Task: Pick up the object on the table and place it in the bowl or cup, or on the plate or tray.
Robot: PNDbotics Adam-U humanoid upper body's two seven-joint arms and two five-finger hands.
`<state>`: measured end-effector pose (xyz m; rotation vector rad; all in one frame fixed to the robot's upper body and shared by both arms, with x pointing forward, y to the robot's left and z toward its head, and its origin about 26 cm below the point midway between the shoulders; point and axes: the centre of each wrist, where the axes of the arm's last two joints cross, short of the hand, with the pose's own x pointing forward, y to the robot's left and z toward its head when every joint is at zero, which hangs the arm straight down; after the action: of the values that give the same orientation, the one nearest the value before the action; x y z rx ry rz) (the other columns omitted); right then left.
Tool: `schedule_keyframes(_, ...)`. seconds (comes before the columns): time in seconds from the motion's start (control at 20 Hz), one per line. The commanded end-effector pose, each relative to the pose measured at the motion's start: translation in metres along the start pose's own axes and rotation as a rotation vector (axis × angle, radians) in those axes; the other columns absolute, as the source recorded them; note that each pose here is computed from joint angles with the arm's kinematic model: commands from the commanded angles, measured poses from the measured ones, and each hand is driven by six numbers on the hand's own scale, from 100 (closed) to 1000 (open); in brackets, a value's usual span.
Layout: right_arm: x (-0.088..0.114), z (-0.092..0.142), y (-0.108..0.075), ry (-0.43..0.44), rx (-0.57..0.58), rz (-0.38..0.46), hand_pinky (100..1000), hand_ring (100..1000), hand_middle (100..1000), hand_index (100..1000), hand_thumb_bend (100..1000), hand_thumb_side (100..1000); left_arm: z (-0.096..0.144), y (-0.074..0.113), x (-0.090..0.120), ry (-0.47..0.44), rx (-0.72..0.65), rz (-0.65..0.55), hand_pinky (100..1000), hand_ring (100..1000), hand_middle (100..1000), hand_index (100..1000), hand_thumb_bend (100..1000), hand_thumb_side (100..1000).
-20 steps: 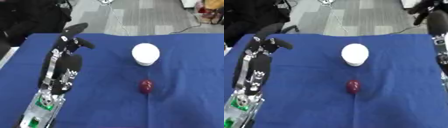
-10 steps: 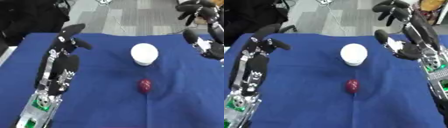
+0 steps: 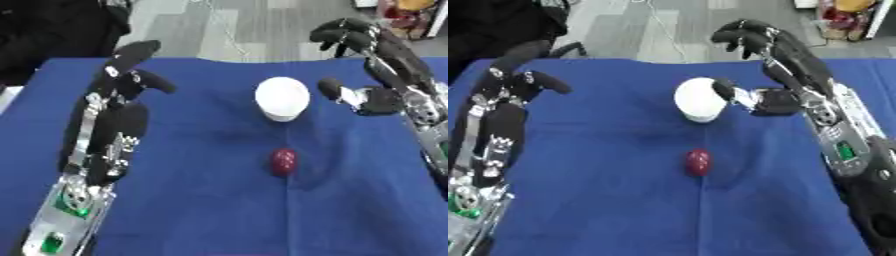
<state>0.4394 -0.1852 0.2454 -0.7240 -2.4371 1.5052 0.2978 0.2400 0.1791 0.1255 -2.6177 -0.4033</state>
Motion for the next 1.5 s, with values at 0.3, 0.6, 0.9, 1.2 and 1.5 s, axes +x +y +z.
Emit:
schedule_keyframes(0.3,-0.007,-0.004,-0.001,-0.105,0.127,0.055,481,627,764,891,681,1000,-0.007,0.003,0.006,-0.033,-0.015,-0.003,621,593,830,864,189,755)
schedule_keyframes(0.6,-0.017,0.005,0.003,-0.155,0.232,0.088,509,651,781,899,746,1000,-0.007,0.003,0.006,-0.033,-0.015,-0.003,620,593,830,864,189,755)
schedule_keyframes(0.9,-0.022,0.012,0.007,-0.176,0.309,0.106,532,665,792,892,767,946,-0.007,0.003,0.006,-0.034,-0.014,-0.003,621,594,830,862,189,755)
schedule_keyframes(1.2,-0.026,0.02,0.011,-0.196,0.351,0.103,532,648,766,890,760,906,-0.007,0.003,0.006,-0.036,-0.015,-0.002,620,594,830,861,189,755)
schedule_keyframes(1.5,-0.027,0.024,0.015,-0.215,0.372,0.094,531,630,746,880,763,876,-0.008,0.003,0.006,-0.037,-0.016,-0.003,620,594,830,861,189,754)
